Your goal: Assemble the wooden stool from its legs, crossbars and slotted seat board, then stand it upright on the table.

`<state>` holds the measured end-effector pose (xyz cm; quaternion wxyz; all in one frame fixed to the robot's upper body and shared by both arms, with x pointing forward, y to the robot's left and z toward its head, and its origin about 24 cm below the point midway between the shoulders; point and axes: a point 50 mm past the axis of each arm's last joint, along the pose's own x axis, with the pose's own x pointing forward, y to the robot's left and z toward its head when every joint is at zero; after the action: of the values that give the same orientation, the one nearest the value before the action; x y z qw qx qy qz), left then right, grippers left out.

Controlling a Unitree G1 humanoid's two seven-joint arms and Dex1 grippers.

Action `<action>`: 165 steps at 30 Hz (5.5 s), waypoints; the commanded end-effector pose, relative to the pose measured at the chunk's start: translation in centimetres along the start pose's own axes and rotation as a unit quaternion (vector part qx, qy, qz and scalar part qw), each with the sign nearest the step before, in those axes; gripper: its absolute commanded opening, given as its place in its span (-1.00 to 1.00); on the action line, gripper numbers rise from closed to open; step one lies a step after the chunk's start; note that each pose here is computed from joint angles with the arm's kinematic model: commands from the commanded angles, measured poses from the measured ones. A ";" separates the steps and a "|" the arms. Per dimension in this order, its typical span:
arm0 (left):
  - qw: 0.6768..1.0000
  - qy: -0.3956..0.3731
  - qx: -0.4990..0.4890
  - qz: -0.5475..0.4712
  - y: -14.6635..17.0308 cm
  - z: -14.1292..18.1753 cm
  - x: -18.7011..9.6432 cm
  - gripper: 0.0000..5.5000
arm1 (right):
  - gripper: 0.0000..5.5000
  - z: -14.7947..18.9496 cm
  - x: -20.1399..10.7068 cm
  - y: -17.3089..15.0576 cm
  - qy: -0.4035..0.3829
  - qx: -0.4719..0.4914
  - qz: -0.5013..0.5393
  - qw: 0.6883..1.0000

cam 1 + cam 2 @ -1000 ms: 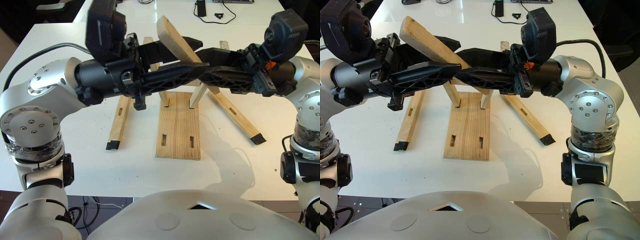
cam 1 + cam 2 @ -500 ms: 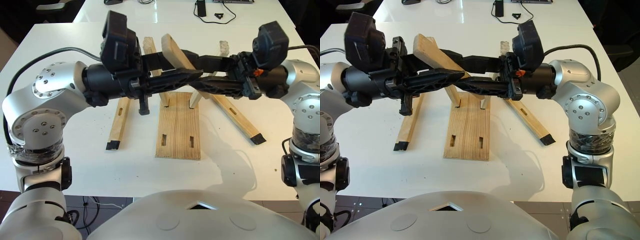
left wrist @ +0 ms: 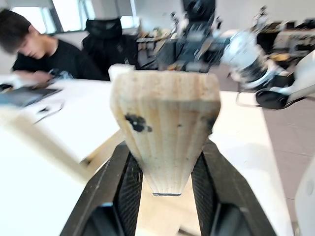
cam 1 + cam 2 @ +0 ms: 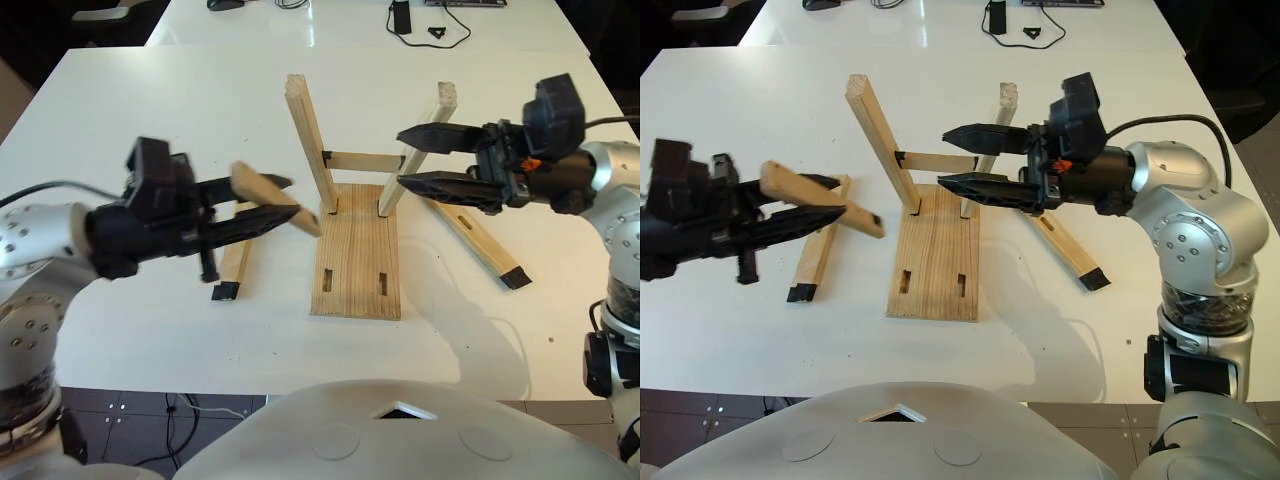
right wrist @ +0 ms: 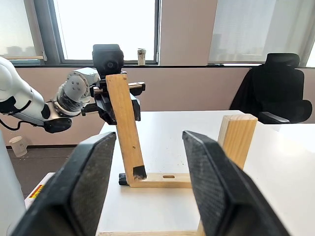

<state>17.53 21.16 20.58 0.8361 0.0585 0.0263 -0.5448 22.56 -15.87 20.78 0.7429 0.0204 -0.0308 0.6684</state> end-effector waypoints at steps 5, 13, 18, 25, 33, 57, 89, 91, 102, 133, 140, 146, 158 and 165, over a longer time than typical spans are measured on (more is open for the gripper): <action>0.983 0.118 0.102 0.096 5.2 -4.7 -1.8 -0.53 | -0.11 0.3 -0.7 0.0 0.002 -0.022 -0.045 0.999; 0.973 0.143 0.184 0.008 6.8 -8.2 -2.5 -0.53 | -0.11 -0.8 -0.7 -0.3 0.020 -0.021 -0.070 0.997; 0.974 0.119 0.191 -0.005 7.3 -8.5 -2.5 -0.53 | -0.11 -1.1 -0.9 -0.5 0.025 -0.016 -0.078 0.996; 0.978 0.122 0.166 0.009 7.5 -10.1 -3.1 -0.53 | -0.11 -1.6 -1.0 -0.8 0.034 -0.011 -0.076 0.996; 0.981 0.116 0.154 0.020 6.9 -11.1 -3.0 -0.53 | -0.11 -2.0 -1.0 -1.0 0.053 -0.005 -0.065 0.996; 0.976 0.129 0.175 -0.012 7.7 -10.5 -2.2 -0.53 | -0.11 -2.9 -0.7 -0.9 0.055 -0.010 -0.067 0.996; 0.963 0.238 -0.006 -0.124 4.0 -13.6 -4.2 -0.53 | -0.11 -3.6 -1.0 -0.9 0.076 -0.023 -0.083 0.993; 0.963 0.238 -0.013 -0.125 3.4 -14.3 -4.1 -0.53 | -0.11 -3.8 -0.9 -0.7 0.080 -0.023 -0.081 0.993; 0.959 0.236 -0.077 -0.133 0.9 -17.4 -4.0 -0.53 | -0.11 -4.3 -0.9 -0.8 0.098 -0.025 -0.073 0.992; 0.962 0.215 -0.155 -0.067 0.3 -19.4 -4.0 -0.53 | -0.11 -4.9 -0.7 -1.2 0.126 -0.044 -0.066 0.989; 0.961 0.219 -0.158 -0.058 0.6 -19.1 -4.0 -0.53 | -0.11 -5.0 -0.7 -1.2 0.130 -0.047 -0.070 0.988; 0.962 0.231 -0.138 -0.034 1.1 -19.4 -4.1 -0.53 | -0.11 -5.0 -0.8 -1.2 0.135 -0.052 -0.070 0.987; 0.970 0.216 -0.112 0.000 2.0 -19.3 -3.8 0.01 | -0.11 -5.2 -0.9 -1.4 0.140 -0.055 -0.071 0.986; 0.992 0.105 -0.055 0.041 4.6 -13.8 -1.6 0.01 | -0.11 -5.2 -0.9 -1.5 0.133 -0.058 -0.081 0.986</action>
<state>20.15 27.19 4.74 0.8406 0.0721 0.2010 -0.4979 23.89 -16.55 15.30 0.7885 -0.1033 0.0416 0.6048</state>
